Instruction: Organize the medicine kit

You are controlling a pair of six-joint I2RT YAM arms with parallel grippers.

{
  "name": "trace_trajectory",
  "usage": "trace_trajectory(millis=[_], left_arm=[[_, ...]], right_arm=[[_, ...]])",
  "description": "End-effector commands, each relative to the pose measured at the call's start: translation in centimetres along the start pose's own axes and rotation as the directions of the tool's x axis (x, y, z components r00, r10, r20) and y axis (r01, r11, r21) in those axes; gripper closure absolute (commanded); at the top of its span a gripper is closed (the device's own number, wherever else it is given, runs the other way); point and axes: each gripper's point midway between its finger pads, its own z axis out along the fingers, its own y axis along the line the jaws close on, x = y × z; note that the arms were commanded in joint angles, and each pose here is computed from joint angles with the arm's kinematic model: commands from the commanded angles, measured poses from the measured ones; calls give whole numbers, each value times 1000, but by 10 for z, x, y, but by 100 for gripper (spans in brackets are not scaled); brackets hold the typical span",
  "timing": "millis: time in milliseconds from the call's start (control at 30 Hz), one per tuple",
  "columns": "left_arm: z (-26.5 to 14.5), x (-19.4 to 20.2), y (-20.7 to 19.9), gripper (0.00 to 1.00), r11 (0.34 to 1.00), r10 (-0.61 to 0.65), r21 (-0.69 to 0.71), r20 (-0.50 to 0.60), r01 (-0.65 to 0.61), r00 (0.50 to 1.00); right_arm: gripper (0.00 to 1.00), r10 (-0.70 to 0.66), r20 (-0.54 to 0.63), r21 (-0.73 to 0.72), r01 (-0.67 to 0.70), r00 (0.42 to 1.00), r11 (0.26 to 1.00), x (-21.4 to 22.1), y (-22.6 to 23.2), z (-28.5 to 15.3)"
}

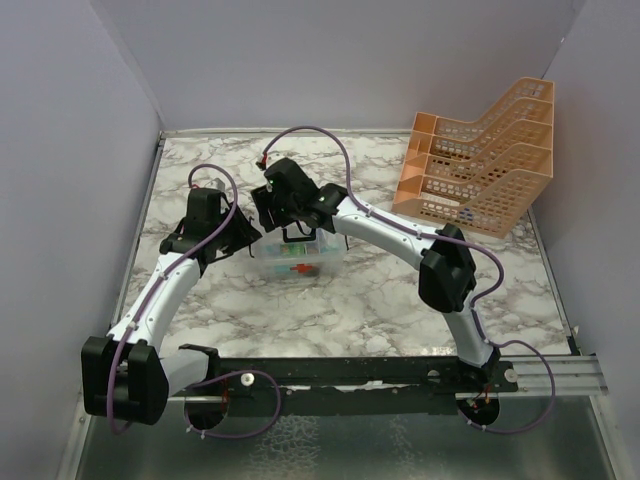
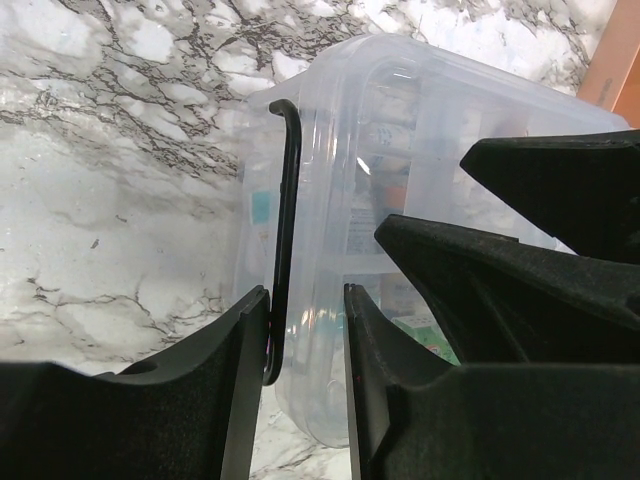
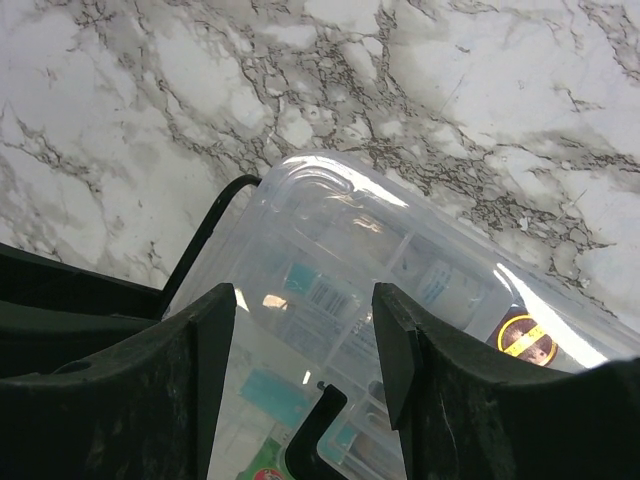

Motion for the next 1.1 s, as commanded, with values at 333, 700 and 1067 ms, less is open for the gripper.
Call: trace_trajectory(millis=[333,700,1067], left_arm=[[-1,76,83,88,951,7,-295,-292,-97,956],[-3,68,81,100,946,17,-306,-272,-103,962],[-6,60,65,59,961,27,-259,-270,-99,962]], right_arm=[[42,-10,-294,65,30,956,997,97,-20,24],[43,12,-281,80,11,960,997,92,-19,24],[43,29,-281,87,-5,959,996,93,-19,25]])
